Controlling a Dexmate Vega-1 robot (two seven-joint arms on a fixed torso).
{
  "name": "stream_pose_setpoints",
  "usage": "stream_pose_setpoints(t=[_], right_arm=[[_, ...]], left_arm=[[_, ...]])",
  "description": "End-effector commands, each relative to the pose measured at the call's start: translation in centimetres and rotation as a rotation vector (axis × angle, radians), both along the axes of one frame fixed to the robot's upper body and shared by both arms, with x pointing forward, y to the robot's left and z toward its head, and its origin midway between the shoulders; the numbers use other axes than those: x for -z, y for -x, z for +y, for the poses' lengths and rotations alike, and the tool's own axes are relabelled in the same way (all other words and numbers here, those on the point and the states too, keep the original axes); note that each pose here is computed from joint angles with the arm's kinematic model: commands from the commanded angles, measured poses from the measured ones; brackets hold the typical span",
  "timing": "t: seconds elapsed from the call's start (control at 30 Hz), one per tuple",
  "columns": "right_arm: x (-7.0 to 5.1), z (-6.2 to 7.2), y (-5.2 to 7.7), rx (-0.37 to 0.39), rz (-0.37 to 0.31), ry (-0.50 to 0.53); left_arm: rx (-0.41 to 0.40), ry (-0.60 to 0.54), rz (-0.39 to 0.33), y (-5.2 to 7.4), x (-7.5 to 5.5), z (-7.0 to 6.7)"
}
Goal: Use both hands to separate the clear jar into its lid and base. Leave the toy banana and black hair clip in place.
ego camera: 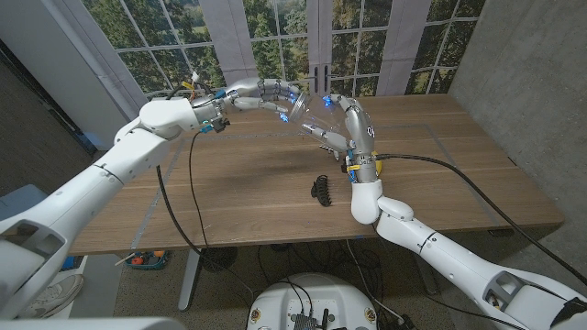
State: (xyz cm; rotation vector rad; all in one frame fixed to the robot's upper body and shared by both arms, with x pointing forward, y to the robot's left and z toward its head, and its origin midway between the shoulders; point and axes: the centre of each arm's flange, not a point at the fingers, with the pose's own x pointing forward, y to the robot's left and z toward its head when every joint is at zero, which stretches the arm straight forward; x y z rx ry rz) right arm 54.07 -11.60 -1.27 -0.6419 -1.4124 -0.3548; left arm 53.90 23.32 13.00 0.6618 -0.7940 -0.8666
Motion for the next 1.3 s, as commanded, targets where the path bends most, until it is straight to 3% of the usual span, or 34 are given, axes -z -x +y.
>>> stream_pose_setpoints(t=[0.03, 0.13, 0.33, 0.57, 0.67, 0.97, 1.3], right_arm=[[0.0, 0.3, 0.1, 0.012, -0.012, -0.001], [-0.1, 0.3, 0.1, 0.017, -0.012, -0.001], [-0.1, 0.4, 0.2, 0.009, -0.013, 0.003], [-0.2, 0.3, 0.3, 0.005, -0.012, 0.004], [-0.2, 0.3, 0.4, -0.001, -0.007, 0.002], [0.0, 0.0, 0.8, -0.017, -0.008, -0.002], [-0.2, -0.1, 1.2, -0.018, -0.016, -0.009]], left_arm=[[-0.027, -0.103, -0.015, 0.8, 0.3, -1.2], [-0.027, -0.106, -0.01, 0.9, 0.2, -1.0], [-0.118, -0.061, -0.108, 1.7, 0.3, -0.4], [-0.125, -0.046, -0.138, 2.0, 0.0, -0.4], [-0.18, -0.008, -0.194, 2.4, -0.1, 0.1], [-0.197, 0.011, -0.211, 2.5, -0.2, 0.1], [-0.115, -0.039, -0.156, 2.2, -0.2, -0.9]])
